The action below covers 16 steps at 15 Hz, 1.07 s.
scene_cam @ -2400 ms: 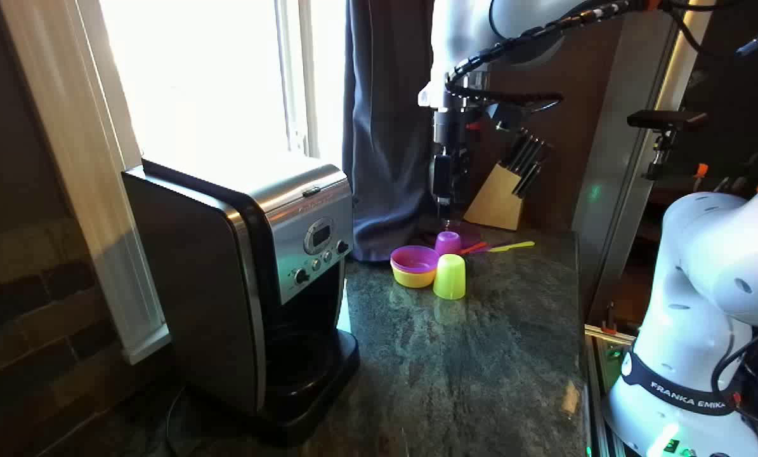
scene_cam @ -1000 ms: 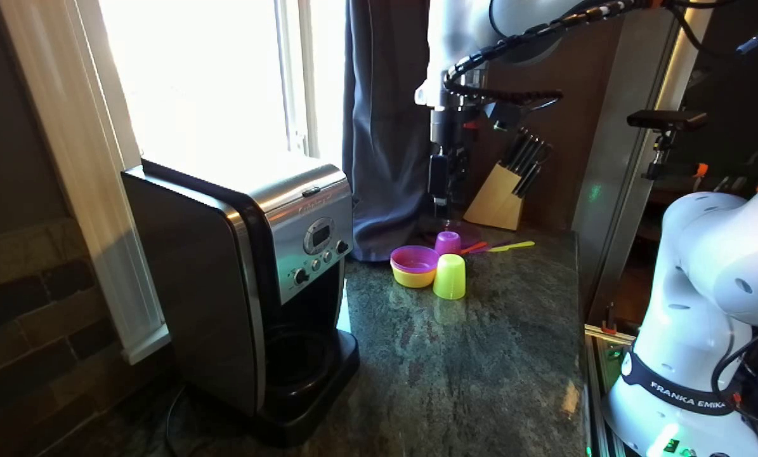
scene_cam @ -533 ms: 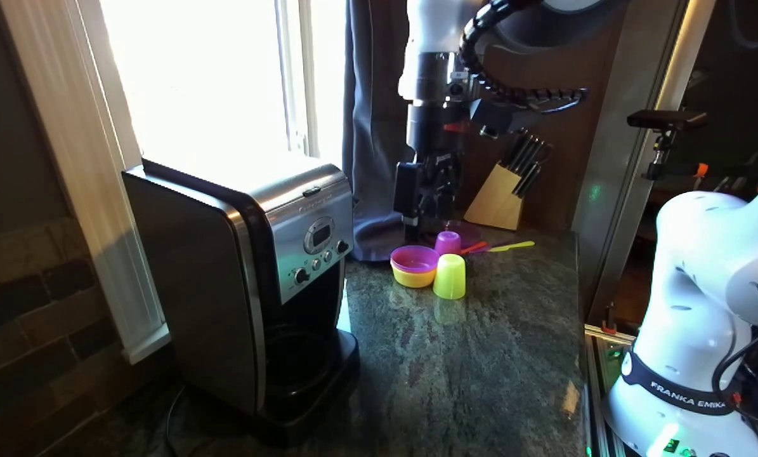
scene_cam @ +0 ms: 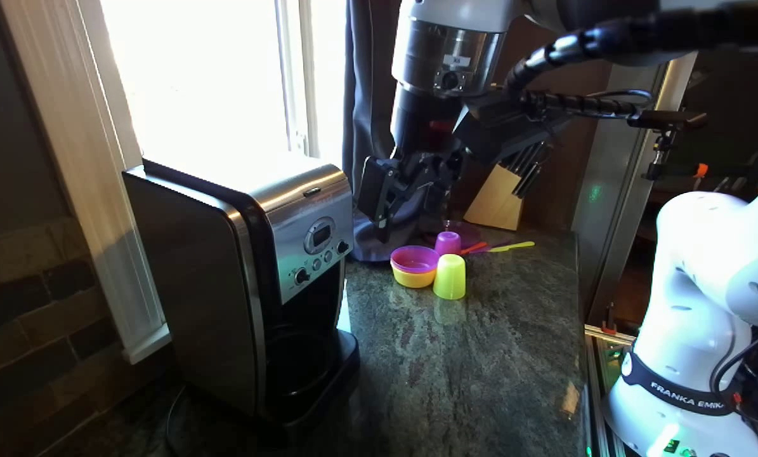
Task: Open the coffeemaker.
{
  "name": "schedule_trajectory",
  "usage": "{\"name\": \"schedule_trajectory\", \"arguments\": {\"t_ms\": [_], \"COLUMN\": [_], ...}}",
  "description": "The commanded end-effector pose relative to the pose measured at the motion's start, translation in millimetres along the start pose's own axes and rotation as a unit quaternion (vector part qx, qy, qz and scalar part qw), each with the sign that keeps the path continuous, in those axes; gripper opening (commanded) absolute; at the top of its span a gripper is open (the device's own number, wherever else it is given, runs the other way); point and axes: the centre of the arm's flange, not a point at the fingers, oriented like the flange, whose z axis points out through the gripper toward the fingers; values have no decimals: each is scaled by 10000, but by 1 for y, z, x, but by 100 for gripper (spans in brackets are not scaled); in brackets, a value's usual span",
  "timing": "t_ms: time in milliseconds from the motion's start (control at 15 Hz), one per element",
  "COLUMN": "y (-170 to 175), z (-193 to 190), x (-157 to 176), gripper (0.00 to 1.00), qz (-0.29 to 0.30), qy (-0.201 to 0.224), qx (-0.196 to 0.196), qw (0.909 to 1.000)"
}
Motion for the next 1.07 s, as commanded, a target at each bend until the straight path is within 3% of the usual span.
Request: {"name": "schedule_trajectory", "arguments": {"t_ms": [0,267,333,400,533,667,800,1000], "y": [-3,-2,-8,-18,-28,-32,-36,-39], "z": [-5,-10,-9,-15,-26,-34,-39,-47], "x": [-2,1,6,13,21,24,25,25], "gripper": [100,100,75,75,58,44,28,6], "qz": [77,169,142,-22,-226,-344,-471,-557], "qy": [96,178,415,800,1426,1921,2193,2251], "qx": [-114,-196,-217,-169,10,446,859,1264], "qw": [9999,9995,9988,9966,9895,9798,9707,9645]}}
